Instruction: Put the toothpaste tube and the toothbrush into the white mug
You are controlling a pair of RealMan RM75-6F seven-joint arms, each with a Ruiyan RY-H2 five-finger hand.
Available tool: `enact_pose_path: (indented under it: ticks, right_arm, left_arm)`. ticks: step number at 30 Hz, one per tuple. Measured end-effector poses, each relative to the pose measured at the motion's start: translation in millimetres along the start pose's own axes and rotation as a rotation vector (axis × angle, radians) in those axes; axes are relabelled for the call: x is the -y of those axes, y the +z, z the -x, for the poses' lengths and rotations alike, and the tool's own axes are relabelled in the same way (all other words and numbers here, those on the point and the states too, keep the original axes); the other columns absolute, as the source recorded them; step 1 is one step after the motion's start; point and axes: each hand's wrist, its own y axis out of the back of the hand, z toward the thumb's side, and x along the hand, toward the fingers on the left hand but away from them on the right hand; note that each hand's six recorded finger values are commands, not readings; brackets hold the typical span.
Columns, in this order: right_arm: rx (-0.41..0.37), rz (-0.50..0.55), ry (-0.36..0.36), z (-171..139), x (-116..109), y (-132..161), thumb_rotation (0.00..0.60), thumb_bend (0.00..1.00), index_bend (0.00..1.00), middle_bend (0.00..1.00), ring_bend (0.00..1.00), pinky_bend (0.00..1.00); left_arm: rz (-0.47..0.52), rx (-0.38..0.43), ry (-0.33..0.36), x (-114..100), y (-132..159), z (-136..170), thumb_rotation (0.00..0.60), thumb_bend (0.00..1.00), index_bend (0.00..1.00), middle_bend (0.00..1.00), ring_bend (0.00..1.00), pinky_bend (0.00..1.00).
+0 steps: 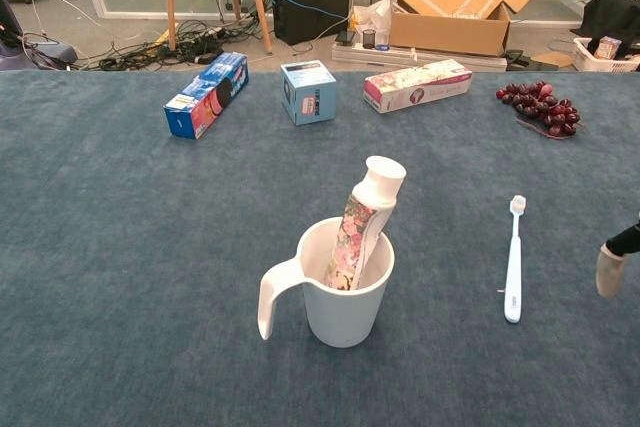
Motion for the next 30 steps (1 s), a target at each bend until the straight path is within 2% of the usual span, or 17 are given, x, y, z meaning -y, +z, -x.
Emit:
enact_pose_path:
  ticks: [5,12,21,30]
  right_arm:
    - [0.010,0.044,0.050,7.5,5.6,-6.3,0.600,0.63,0.21,1.00,0.95,1.00]
    - [0.002,0.094,0.079,23.0,10.7,-6.9,0.600,0.63,0.18,1.00,0.95,1.00]
    - [-0.064,0.115,0.075,33.3,10.0,10.9,0.600,0.63,0.18,1.00,0.95,1.00]
    - [-0.087,0.125,0.071,37.7,9.2,16.3,0.600,0.63,0.18,1.00,0.95,1.00]
  left_arm:
    - [0.001,0.000,0.000,-0.1,0.0,0.2,0.600,0.25,0.51,0.40,0.31,0.33]
    - [0.006,-0.003,0.004,-1.7,-0.5,0.3,0.600,0.25,0.51,0.40,0.31,0.33]
    - [0.012,0.000,0.010,-3.9,-0.4,1.4,0.600,0.25,0.51,0.40,0.31,0.33]
    - [0.012,0.001,0.010,-4.1,-0.3,1.6,0.600,0.25,0.51,0.40,0.31,0.33]
